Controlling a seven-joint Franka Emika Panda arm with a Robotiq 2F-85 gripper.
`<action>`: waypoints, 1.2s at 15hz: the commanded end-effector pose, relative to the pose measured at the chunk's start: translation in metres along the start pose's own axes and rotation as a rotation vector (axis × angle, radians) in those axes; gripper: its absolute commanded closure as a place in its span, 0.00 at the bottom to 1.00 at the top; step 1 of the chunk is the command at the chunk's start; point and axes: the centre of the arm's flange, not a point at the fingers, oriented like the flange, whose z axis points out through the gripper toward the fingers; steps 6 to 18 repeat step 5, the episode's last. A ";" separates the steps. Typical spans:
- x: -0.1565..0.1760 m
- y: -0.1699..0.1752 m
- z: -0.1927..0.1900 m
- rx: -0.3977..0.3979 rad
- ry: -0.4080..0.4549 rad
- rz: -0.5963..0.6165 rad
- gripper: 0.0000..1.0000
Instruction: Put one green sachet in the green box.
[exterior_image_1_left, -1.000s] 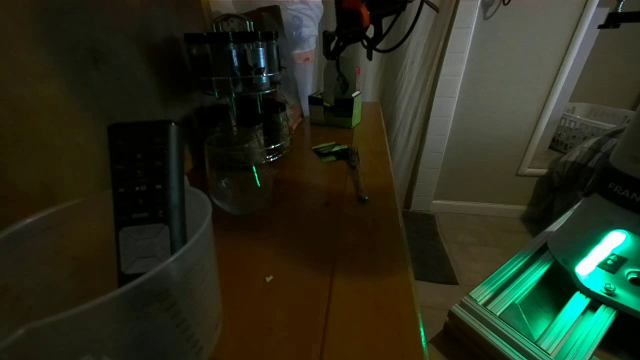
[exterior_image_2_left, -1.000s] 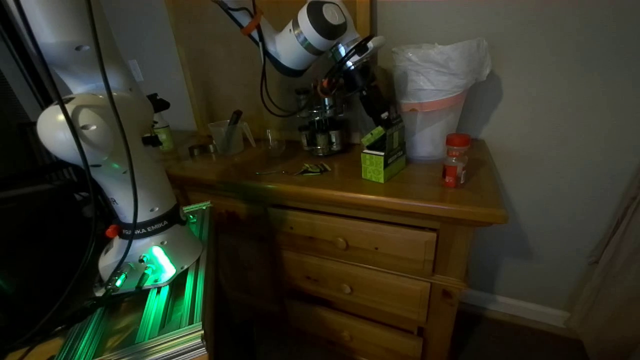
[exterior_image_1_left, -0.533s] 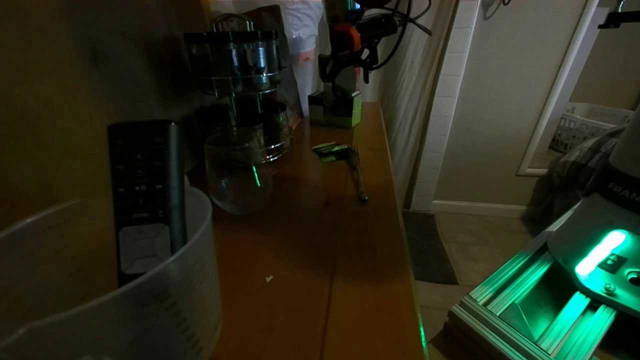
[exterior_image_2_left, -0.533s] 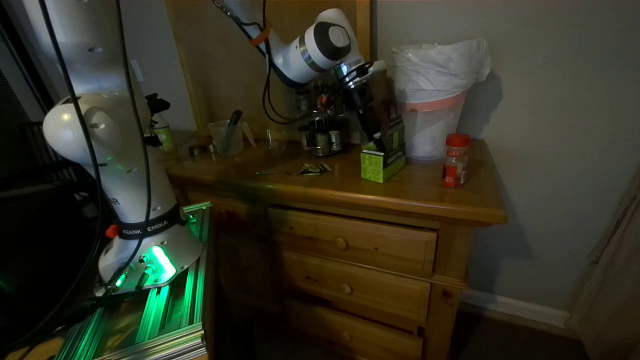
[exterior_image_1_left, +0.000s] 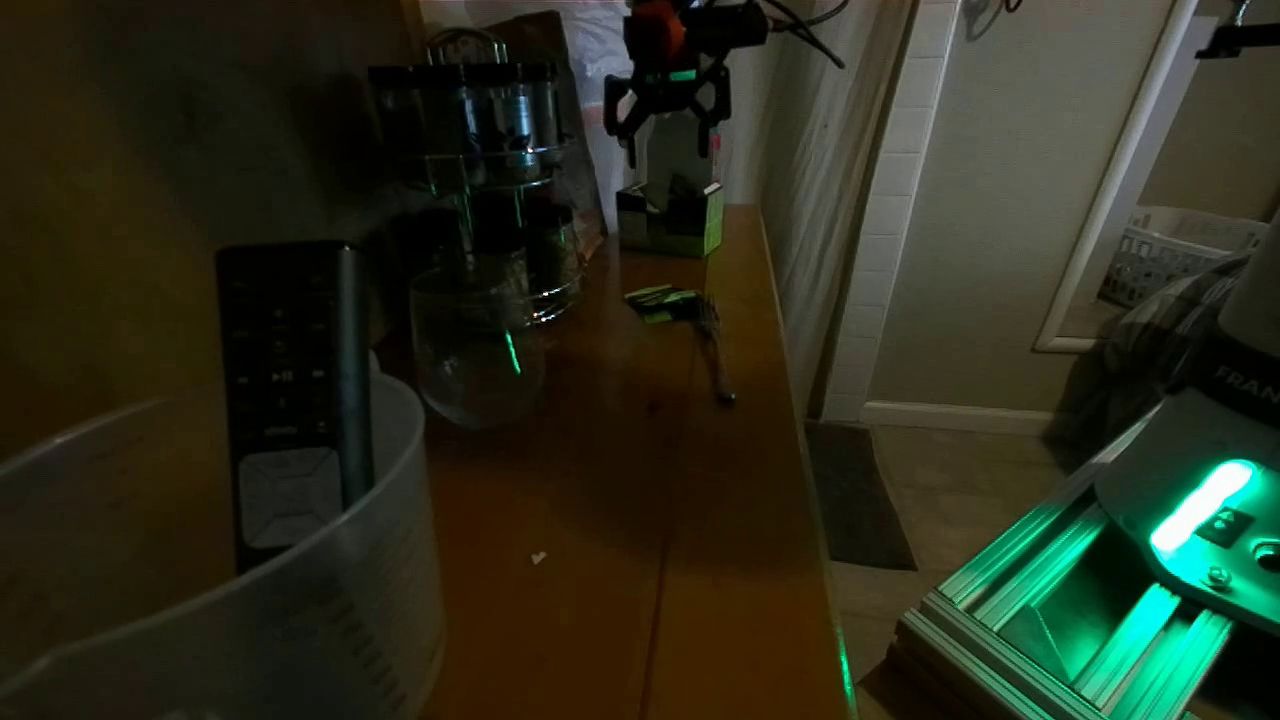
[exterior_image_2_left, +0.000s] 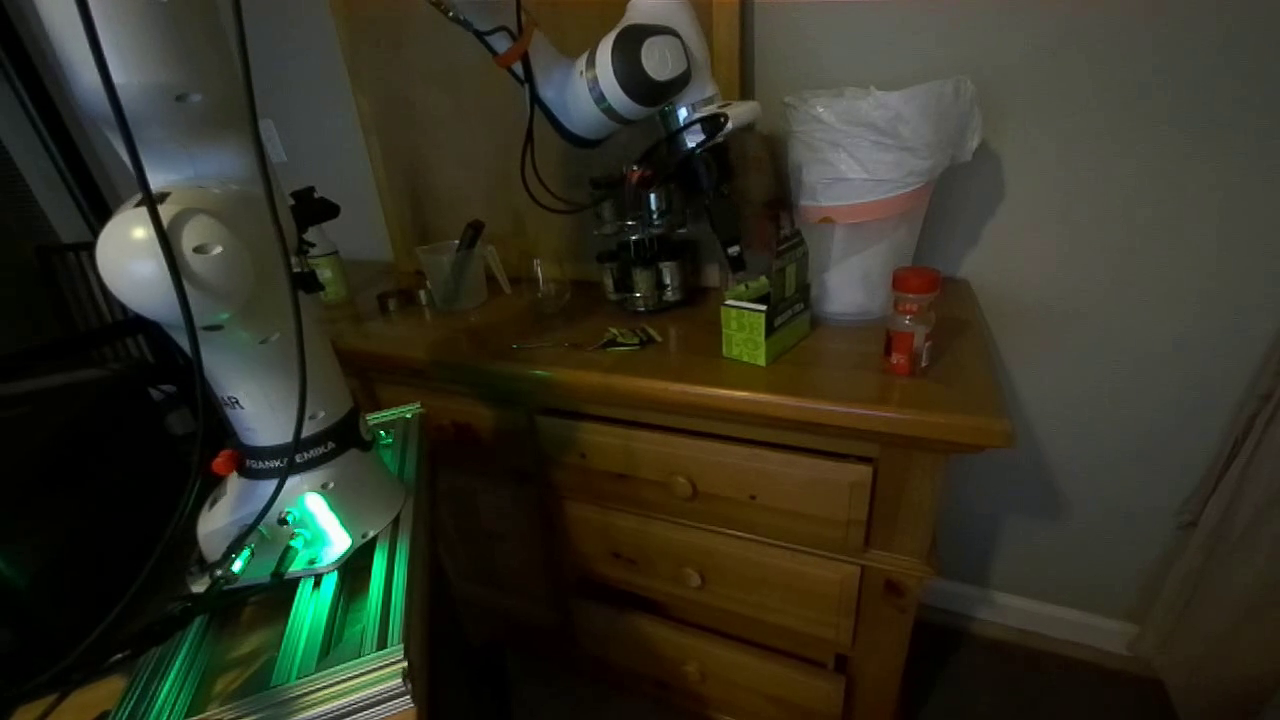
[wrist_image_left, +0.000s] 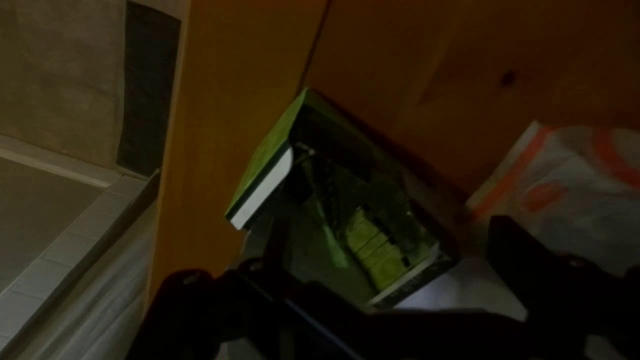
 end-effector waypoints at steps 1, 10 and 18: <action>-0.040 -0.010 -0.051 0.111 -0.111 -0.121 0.00; -0.057 -0.030 -0.054 0.111 -0.084 -0.241 0.00; -0.057 -0.030 -0.054 0.111 -0.084 -0.241 0.00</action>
